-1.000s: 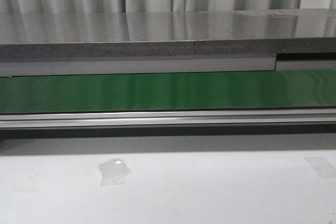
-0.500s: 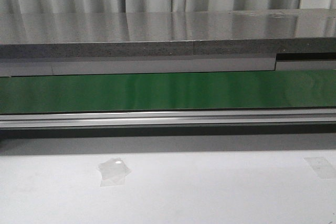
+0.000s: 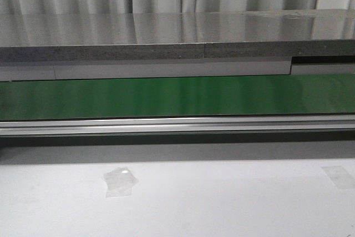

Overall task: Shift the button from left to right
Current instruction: 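Lift the button with the left gripper and set it on the belt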

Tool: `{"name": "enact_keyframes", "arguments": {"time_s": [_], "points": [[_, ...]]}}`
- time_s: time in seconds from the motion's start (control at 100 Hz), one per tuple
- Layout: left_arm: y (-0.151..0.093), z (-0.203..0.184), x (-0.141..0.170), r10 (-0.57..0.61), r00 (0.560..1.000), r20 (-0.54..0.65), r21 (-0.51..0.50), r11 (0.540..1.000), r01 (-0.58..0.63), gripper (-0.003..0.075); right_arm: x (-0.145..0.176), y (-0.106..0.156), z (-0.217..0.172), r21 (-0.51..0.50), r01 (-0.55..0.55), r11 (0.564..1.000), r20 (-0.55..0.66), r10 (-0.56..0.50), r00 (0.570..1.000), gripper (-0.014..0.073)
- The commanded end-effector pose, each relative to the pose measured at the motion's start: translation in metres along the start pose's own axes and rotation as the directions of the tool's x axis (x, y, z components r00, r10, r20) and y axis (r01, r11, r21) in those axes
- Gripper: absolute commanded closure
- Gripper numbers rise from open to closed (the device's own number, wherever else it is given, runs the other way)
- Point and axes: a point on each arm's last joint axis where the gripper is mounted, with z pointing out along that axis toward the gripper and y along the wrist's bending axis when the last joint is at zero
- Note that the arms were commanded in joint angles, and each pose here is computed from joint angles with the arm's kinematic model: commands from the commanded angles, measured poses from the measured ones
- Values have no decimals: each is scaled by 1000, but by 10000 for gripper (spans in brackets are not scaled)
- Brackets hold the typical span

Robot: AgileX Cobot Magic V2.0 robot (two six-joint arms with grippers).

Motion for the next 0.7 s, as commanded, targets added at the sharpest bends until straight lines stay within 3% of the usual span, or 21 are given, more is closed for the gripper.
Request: {"name": "enact_keyframes", "arguments": {"time_s": [0.0, 0.07, 0.26, 0.36, 0.48, 0.69], "points": [[-4, -23, -9, 10, 996, 89, -1, 1000, -10, 690, -13, 1, -3, -10, 12, 1000, 114, -11, 993, 663], [-4, -23, -9, 11, 996, 87, 1, 1000, -11, 631, -13, 1, -3, -10, 12, 1000, 114, -11, 993, 663], [-5, -23, -9, 20, 996, 83, 6, 1000, -20, 380, -13, 1, -3, -10, 12, 1000, 114, -11, 993, 663], [-5, -23, -9, 24, 996, 83, 5, 1000, -24, 296, -13, 1, -3, -10, 12, 1000, 114, -11, 993, 663], [-5, -23, -9, 24, 996, 83, 5, 1000, -24, 254, -13, 1, -3, -10, 12, 1000, 114, -11, 993, 663], [-5, -28, -10, 25, 994, 108, 0, 1000, -25, 254, -13, 1, -3, -10, 12, 1000, 114, -11, 993, 663]]}}
